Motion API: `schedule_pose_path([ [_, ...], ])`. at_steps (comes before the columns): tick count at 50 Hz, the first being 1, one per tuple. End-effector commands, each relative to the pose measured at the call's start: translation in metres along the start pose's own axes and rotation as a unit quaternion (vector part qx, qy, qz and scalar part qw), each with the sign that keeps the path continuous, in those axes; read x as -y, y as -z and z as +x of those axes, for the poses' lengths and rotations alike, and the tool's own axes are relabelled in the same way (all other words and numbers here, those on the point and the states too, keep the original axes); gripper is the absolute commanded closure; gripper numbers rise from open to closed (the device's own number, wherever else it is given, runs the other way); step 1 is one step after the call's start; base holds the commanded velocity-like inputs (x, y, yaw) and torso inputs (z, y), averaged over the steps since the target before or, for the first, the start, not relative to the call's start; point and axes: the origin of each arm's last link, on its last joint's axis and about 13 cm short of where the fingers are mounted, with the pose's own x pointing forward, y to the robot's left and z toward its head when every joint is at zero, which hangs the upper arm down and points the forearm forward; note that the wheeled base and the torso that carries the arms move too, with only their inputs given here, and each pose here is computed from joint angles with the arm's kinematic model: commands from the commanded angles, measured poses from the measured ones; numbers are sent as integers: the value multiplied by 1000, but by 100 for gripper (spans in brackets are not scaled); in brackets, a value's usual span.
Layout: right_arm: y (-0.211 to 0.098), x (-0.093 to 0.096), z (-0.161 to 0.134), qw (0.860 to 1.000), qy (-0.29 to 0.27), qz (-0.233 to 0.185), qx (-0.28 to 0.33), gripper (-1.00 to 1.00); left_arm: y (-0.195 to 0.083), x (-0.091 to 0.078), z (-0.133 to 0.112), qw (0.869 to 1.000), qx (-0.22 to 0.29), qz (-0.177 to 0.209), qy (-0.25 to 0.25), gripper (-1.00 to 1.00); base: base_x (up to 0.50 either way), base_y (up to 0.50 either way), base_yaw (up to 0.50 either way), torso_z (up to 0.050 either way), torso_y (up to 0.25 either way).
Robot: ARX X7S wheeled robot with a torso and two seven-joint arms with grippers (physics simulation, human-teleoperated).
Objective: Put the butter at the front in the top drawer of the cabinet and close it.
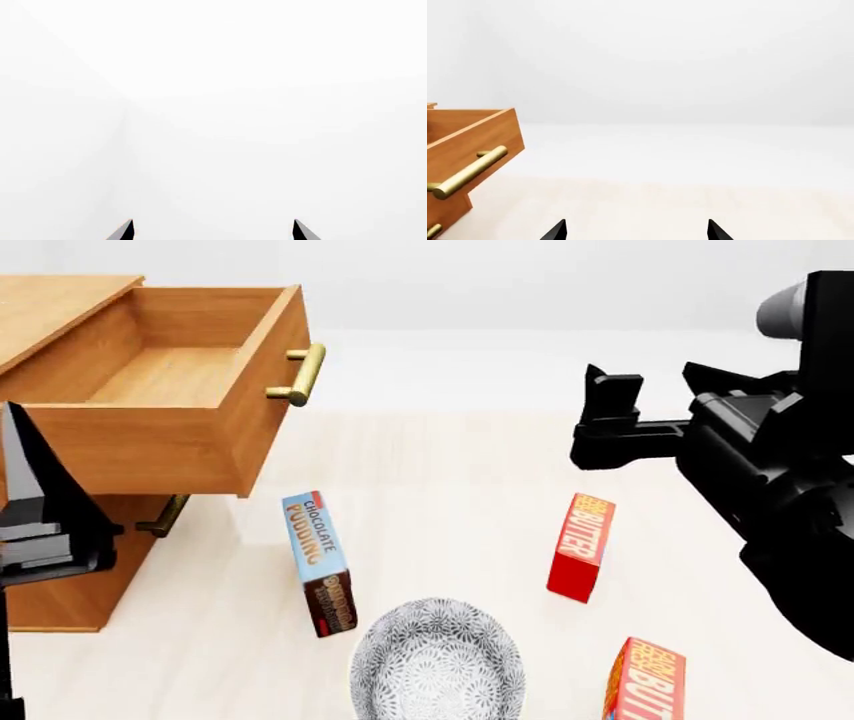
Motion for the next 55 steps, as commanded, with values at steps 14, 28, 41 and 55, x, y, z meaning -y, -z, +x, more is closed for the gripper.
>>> schedule_pose_path([
  [14, 15, -8, 4, 992, 76, 30, -95, -100, 0, -3, -11, 1000, 21, 16, -2, -100, 0, 0, 0, 0, 0],
  [28, -8, -30, 48, 959, 132, 71, -240, -100, -3, -1, -11, 1000, 16, 15, -2, -100, 0, 0, 0, 0, 0],
  [41, -13, -33, 78, 939, 184, 64, -284, -100, -1, 0, -13, 1000, 16, 14, 8, -100, 0, 0, 0, 0, 0],
  [55, -15, -28, 105, 928, 220, 85, -287, -100, 4, 2, -17, 1000, 10, 12, 13, -100, 0, 0, 0, 0, 0],
])
